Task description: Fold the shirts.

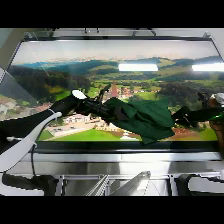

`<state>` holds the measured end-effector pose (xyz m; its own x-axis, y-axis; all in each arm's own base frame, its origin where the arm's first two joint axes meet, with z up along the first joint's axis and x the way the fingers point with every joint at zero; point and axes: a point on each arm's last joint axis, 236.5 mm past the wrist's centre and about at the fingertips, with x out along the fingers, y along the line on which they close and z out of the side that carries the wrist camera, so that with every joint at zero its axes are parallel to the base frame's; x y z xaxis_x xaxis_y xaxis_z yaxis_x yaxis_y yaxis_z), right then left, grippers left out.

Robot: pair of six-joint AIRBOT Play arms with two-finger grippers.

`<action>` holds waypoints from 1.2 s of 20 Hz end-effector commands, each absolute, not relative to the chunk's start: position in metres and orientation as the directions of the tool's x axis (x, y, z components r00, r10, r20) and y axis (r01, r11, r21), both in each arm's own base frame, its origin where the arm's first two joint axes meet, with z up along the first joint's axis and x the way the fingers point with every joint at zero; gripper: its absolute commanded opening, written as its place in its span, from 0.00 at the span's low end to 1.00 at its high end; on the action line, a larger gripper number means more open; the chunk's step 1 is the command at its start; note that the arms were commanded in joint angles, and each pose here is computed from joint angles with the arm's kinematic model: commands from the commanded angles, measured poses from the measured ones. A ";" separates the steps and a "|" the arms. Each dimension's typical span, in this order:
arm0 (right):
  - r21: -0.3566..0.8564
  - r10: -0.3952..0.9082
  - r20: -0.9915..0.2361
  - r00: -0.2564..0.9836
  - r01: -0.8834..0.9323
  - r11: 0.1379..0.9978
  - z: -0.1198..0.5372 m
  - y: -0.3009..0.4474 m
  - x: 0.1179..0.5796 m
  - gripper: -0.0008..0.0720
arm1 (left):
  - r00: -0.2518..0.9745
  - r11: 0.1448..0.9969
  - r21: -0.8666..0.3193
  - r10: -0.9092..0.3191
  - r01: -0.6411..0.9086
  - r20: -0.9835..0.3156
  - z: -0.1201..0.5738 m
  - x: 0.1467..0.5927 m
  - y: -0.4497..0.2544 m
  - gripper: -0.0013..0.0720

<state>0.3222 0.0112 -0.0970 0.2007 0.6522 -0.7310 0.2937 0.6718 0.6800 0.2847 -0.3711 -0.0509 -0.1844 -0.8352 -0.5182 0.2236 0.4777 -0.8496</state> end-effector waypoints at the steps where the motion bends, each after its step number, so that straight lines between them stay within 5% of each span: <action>1: 0.739 0.712 -0.672 0.201 0.246 0.628 -0.095 0.040 0.331 0.31 | -0.198 0.491 -0.855 -0.833 0.166 -0.517 -0.077 0.275 -0.391 0.97; 4: 0.768 0.741 -0.638 0.209 0.235 0.596 -0.087 0.047 0.333 0.13 | -0.233 0.504 -0.854 -0.822 0.130 -0.520 -0.094 0.267 -0.390 0.97; 6: 0.787 0.763 -0.614 0.204 0.230 0.572 -0.081 0.052 0.332 0.07 | -0.262 0.506 -0.856 -0.817 0.106 -0.515 -0.100 0.261 -0.389 0.65; 8: 0.808 0.783 -0.587 0.207 0.221 0.547 -0.075 0.057 0.333 0.05 | -0.253 0.511 -0.854 -0.817 0.101 -0.519 -0.101 0.263 -0.389 0.51; 11: 0.859 0.830 -0.511 0.226 0.176 0.481 -0.057 0.070 0.338 0.05 | -0.240 0.501 -0.856 -0.821 0.131 -0.518 -0.093 0.272 -0.394 0.06; 12: 0.887 0.852 -0.462 0.245 0.152 0.437 -0.045 0.076 0.343 0.05 | -0.234 0.492 -0.857 -0.824 0.154 -0.516 -0.087 0.277 -0.397 0.03; 15: 0.948 0.898 -0.315 0.306 0.064 0.311 0.000 0.087 0.355 0.05 | -0.226 0.447 -0.865 -0.840 0.226 -0.493 -0.061 0.294 -0.407 0.05; 19: 0.943 0.891 -0.316 0.327 0.006 0.332 0.019 0.086 0.355 0.05 | -0.237 0.406 -0.879 -0.855 0.252 -0.462 -0.039 0.307 -0.401 0.05; 20: 0.937 0.888 -0.334 0.315 0.009 0.349 0.014 0.086 0.352 0.05 | -0.257 0.424 -0.865 -0.834 0.270 -0.489 -0.045 0.303 -0.394 0.22; 21: 0.926 0.883 -0.364 0.295 0.015 0.377 0.007 0.085 0.348 0.05 | -0.290 0.448 -0.852 -0.806 0.270 -0.516 -0.053 0.295 -0.387 0.49; 23: 0.893 0.860 -0.447 0.245 0.056 0.447 -0.013 0.081 0.336 0.05 | -0.341 0.468 -0.839 -0.768 0.276 -0.541 -0.058 0.283 -0.377 0.75; 24: 0.881 0.854 -0.470 0.223 0.069 0.467 -0.018 0.079 0.331 0.05 | -0.350 0.466 -0.844 -0.770 0.265 -0.534 -0.057 0.284 -0.373 0.80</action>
<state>0.3444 0.0834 -0.0023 0.2781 0.8753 -0.3957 0.0375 0.4017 0.9150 0.2932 -0.3879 -0.0529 -0.2914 -0.8085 -0.5113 0.2603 0.4474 -0.8556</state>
